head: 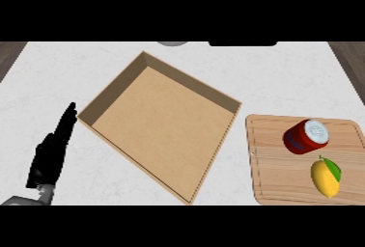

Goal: Pick the lemon from the cutting board and place it in the cardboard box

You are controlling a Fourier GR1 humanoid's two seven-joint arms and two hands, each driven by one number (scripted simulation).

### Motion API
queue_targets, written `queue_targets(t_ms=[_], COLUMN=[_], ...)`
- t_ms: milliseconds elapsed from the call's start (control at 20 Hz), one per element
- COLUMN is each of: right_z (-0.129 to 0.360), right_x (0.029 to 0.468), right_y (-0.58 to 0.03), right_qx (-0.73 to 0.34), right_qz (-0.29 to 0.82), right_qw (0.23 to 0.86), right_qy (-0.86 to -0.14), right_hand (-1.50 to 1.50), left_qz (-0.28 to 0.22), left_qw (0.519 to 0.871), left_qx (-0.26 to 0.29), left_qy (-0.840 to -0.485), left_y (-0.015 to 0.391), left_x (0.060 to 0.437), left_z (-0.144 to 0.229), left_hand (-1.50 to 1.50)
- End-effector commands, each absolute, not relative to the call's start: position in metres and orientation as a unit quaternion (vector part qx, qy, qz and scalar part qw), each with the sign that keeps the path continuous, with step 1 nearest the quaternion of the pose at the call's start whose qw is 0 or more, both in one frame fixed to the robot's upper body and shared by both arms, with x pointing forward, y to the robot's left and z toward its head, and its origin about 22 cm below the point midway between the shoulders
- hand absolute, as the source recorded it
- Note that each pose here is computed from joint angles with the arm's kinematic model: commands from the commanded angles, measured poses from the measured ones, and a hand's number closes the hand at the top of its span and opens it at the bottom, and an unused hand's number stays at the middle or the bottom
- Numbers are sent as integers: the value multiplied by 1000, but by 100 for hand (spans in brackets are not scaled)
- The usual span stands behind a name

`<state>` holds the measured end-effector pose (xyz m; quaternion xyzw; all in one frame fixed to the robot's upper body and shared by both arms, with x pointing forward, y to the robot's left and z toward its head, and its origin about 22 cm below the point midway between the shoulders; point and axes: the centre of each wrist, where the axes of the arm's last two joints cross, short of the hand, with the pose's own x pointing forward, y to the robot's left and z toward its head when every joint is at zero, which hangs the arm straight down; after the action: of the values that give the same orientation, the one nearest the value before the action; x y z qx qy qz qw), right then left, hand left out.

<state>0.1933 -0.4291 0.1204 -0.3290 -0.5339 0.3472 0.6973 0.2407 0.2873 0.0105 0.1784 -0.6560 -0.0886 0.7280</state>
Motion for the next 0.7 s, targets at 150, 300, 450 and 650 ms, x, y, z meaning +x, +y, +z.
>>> queue_targets(t_ms=[150,300,450,650], right_z=[140,100,107,103], right_x=[199,194,196,191], right_y=[-376,-360,-356,-339], right_qx=[-304,-305,-323,-331], right_qz=[425,403,398,391], right_qw=[734,746,748,758], right_qy=[-433,-434,-422,-403], right_hand=[-150,-150,-150,-150], left_qz=[-87,-82,-90,-84], left_qw=[730,732,727,730], left_qx=[174,170,171,177], left_qy=[-656,-655,-659,-655], left_y=[290,281,291,287], left_x=[246,249,226,249], left_z=[19,21,8,22], left_hand=[0,0,0,0])
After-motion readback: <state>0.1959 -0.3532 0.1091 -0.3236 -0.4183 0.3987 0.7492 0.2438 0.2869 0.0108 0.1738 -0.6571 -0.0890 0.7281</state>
